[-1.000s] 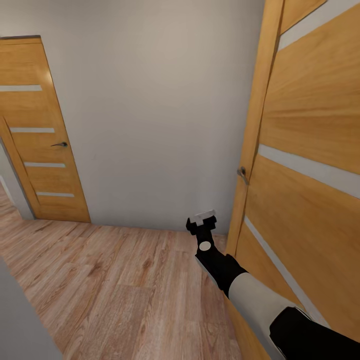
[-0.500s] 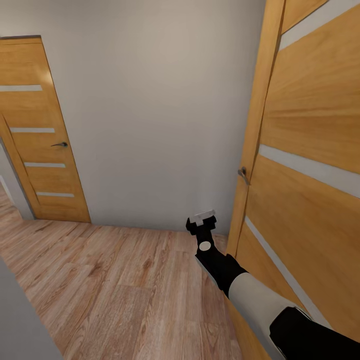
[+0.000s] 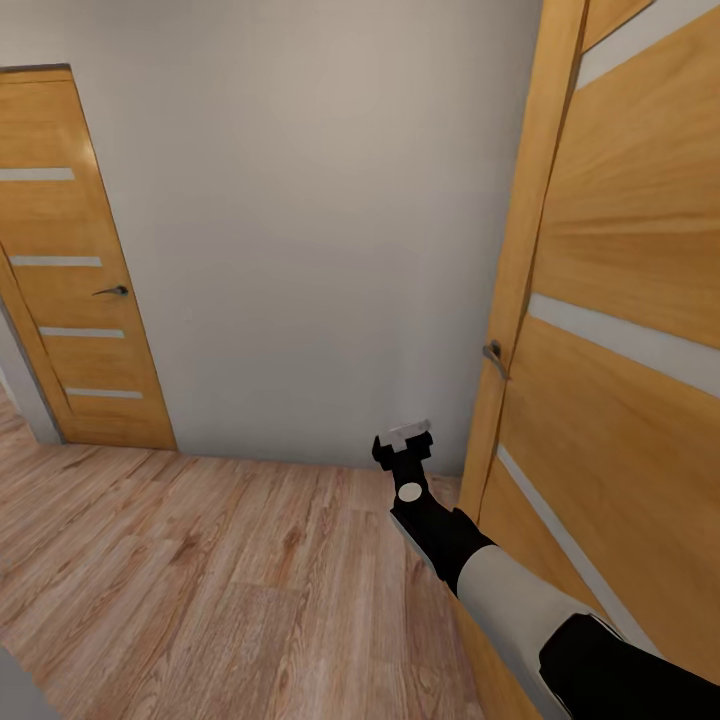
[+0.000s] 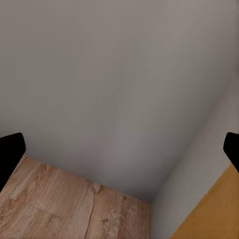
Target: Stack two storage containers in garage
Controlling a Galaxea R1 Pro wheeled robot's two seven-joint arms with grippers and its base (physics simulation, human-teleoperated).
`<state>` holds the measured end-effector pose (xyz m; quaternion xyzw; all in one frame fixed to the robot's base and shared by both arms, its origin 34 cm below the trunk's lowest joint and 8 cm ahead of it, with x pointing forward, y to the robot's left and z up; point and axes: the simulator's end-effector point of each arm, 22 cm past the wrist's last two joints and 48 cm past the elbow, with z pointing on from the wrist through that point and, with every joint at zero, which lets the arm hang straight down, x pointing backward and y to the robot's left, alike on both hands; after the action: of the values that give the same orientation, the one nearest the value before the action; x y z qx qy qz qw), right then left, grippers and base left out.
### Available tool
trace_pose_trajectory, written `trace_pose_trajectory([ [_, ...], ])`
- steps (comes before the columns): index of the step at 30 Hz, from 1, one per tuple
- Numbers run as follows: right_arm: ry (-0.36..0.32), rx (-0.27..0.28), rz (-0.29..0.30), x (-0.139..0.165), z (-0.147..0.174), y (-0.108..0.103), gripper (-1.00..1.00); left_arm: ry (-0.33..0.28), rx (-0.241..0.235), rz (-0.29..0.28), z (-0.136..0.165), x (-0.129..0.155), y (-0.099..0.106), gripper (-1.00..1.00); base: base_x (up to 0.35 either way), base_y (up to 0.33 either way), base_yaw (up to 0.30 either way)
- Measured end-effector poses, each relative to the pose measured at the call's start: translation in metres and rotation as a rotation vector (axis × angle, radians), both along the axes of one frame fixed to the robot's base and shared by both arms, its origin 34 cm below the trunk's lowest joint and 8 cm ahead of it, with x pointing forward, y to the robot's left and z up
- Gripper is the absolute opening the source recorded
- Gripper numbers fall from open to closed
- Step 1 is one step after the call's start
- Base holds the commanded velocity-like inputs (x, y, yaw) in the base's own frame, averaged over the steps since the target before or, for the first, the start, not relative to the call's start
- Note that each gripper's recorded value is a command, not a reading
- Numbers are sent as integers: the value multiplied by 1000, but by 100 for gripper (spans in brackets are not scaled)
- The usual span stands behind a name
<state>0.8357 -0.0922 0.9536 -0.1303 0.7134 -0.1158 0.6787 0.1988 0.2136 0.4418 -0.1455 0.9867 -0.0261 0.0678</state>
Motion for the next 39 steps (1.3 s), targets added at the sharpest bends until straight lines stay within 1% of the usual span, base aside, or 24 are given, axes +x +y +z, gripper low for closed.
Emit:
trace_pose_trajectory([
  [27, 5, -2, 20, 0, -1, 5, 100, 0, 0, 0, 0, 0, 0, 100, 0, 0, 0],
  [39, 2, -10, 20, 0, 0, 5, 100, -1, 1, 0, 0, 0, 0, 100, 0, -62, 0],
])
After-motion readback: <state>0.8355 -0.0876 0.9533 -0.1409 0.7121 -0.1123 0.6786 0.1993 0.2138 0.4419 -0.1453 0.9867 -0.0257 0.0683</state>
